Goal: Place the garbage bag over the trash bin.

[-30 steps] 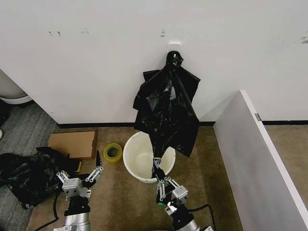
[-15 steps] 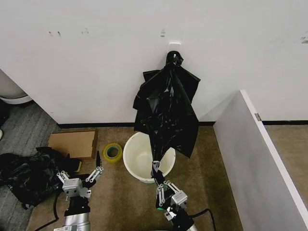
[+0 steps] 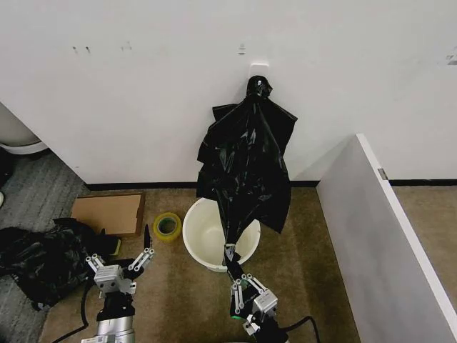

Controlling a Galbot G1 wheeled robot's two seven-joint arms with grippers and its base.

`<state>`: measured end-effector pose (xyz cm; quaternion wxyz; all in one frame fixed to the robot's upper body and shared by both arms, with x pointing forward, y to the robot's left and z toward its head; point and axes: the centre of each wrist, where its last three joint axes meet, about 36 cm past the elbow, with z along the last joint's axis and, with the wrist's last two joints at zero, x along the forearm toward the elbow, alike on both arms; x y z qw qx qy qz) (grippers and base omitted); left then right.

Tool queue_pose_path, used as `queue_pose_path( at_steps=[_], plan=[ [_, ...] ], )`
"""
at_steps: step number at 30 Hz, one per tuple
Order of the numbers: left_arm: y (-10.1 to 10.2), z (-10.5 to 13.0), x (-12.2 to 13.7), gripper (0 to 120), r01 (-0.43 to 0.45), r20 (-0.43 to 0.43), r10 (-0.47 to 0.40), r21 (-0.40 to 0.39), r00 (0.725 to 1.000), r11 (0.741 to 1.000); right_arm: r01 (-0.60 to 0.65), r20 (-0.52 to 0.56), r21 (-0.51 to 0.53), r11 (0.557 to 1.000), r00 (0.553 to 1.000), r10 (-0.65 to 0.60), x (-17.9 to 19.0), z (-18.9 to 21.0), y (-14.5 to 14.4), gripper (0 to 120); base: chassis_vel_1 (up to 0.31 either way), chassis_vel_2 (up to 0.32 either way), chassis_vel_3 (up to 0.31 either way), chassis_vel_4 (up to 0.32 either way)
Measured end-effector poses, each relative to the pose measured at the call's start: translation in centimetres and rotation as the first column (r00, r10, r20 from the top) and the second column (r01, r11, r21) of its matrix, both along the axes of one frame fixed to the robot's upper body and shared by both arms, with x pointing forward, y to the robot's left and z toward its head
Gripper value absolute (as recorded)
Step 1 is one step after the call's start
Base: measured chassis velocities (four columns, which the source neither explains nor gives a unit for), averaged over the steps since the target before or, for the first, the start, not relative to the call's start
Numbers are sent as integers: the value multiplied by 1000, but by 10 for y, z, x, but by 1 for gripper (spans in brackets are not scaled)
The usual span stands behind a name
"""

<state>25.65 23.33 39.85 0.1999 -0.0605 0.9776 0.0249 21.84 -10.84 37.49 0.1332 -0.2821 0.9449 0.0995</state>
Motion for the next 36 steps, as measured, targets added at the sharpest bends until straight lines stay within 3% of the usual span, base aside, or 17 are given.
queue_pose_path(
  at_steps=[13,20,23,25,29,34,35,36],
  plan=[
    [1,15,3,100,81,11,-81,25,997,996,37,-5,4,999,999,-37,42,16,-16,0,0,0,0,0],
    [-9,53,2,100,238,0,-238,-54,971,970,63,-17,14,998,998,-62,65,29,-27,0,0,0,0,0],
    [-7,77,8,100,347,-2,-348,-48,938,937,76,-17,13,997,997,-76,76,34,-29,0,0,0,0,0],
    [-3,93,15,100,434,-26,-435,-28,900,900,93,-7,-3,996,996,-93,85,32,-30,0,0,0,0,0],
    [3,107,24,100,496,-46,-494,26,868,868,102,5,-19,995,995,-102,92,28,-26,0,0,0,0,0],
    [8,146,53,100,604,-63,-600,82,797,793,103,14,-30,994,995,-102,92,22,-18,0,0,0,0,0],
    [8,146,53,100,604,-63,-600,82,797,793,103,14,-30,994,995,-102,92,22,-18,0,0,0,0,0],
    [7,155,62,100,625,-66,-621,89,781,776,104,17,-34,994,995,-103,92,21,-17,0,0,0,0,0]
  ],
)
